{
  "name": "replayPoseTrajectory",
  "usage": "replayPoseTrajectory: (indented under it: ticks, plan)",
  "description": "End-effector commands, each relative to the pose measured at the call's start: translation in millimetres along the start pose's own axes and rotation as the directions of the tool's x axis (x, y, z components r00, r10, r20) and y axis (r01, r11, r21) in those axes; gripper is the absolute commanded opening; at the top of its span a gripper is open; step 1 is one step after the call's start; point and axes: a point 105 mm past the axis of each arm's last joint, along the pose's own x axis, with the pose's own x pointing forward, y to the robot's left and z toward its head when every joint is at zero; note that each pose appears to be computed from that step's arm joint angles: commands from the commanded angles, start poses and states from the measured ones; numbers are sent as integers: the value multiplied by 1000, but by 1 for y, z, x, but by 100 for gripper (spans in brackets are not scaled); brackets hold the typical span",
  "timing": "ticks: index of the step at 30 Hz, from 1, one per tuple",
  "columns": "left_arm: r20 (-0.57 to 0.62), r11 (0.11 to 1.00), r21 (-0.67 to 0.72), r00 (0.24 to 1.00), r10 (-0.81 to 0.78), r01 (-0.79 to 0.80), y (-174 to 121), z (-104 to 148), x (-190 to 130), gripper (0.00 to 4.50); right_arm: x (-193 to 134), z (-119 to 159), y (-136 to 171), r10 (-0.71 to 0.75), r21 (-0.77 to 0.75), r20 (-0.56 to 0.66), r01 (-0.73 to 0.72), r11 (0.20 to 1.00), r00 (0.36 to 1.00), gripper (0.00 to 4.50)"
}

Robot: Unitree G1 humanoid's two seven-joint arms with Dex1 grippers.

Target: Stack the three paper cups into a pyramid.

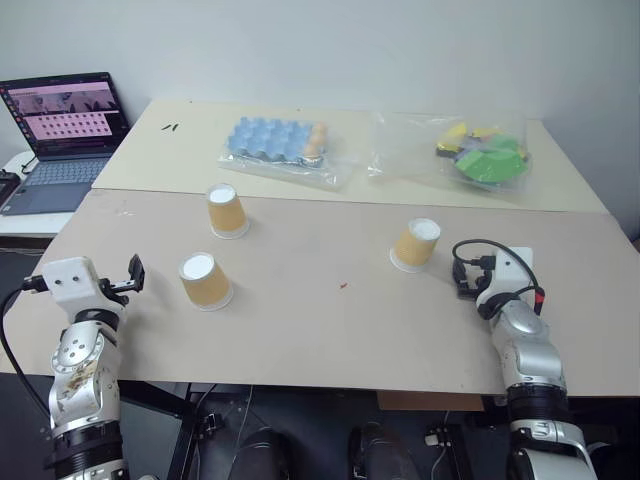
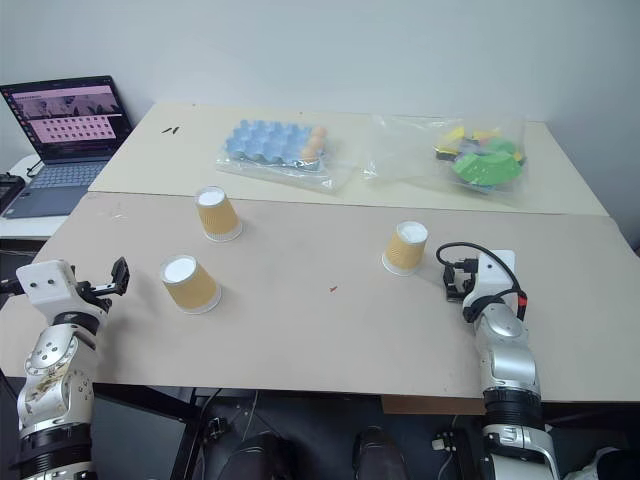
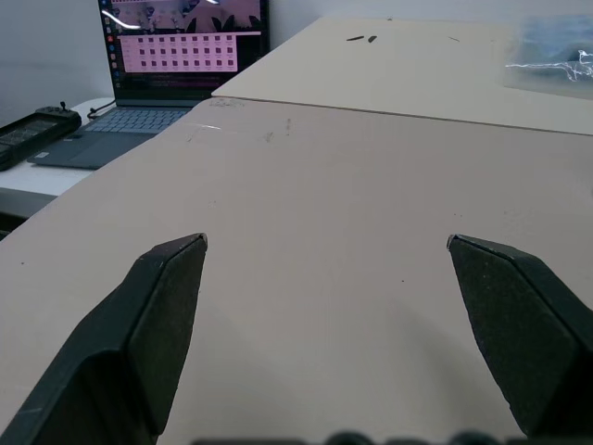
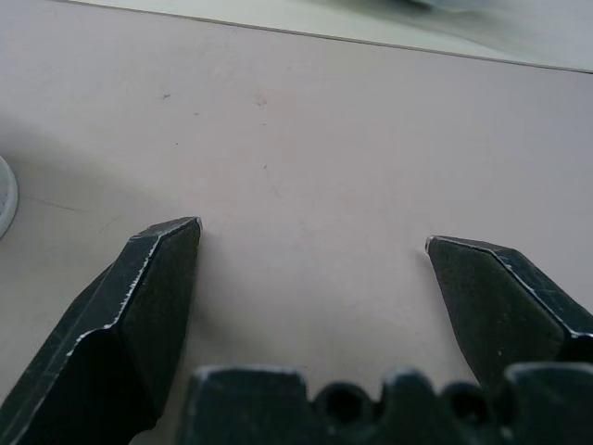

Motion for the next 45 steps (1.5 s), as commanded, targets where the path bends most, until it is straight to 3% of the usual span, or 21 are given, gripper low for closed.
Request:
replayPoseTrajectory:
  ticks: [1, 4, 7, 9, 11, 13, 15, 16, 18, 22, 29, 37, 45]
  plan:
    - [34, 999, 13, 999, -31, 31, -5, 8, 4, 443, -2, 42, -26, -85, 56, 133, 78, 995, 988, 450]
    - [12, 995, 18, 995, -97, 97, -10, 4, 0, 443, -10, 126, -39, -46, 179, 364, -21, 984, 930, 450]
    - [6, 991, 46, 992, -128, 127, -8, 5, -5, 443, -27, 187, -16, 163, 179, 515, -291, 940, 842, 450]
    - [2, 987, 67, 989, -147, 146, -6, 6, -8, 443, -43, 214, -1, 290, 143, 576, -444, 885, 764, 450]
    - [-6, 982, 85, 985, -172, 171, -3, 9, -12, 443, -73, 237, 34, 516, 30, 604, -664, 747, 607, 450]
    - [-17, 975, 105, 981, -195, 196, 0, 12, -15, 443, -107, 239, 81, 750, -133, 524, -830, 541, 405, 450]
    - [-49, 959, 138, 969, -243, 248, 2, 12, -20, 443, -141, 212, 137, 940, -275, 292, -927, 256, 173, 450]
    - [-67, 949, 154, 961, -267, 274, 2, 12, -22, 443, -151, 197, 154, 977, -297, 189, -942, 155, 101, 450]
    - [-106, 926, 174, 941, -322, 336, 2, 13, -26, 443, -158, 173, 170, 998, -319, 41, -946, 51, 40, 450]
    - [-219, 812, 197, 832, -510, 550, -8, 17, -42, 443, -148, 135, 183, 991, -350, -123, -937, 0, 46, 450]
    - [-364, 528, 184, 557, -747, 829, -46, 17, -57, 443, -136, 130, 185, 990, -360, -100, -931, 60, 102, 450]
    - [-307, 397, 195, 440, -844, 897, -96, 25, -24, 443, -134, 127, 181, 983, -348, -84, -929, 125, 164, 450]
    - [-251, 323, 181, 361, -898, 929, -127, 33, -15, 443, -133, 124, 177, 975, -341, -82, -925, 167, 207, 450]
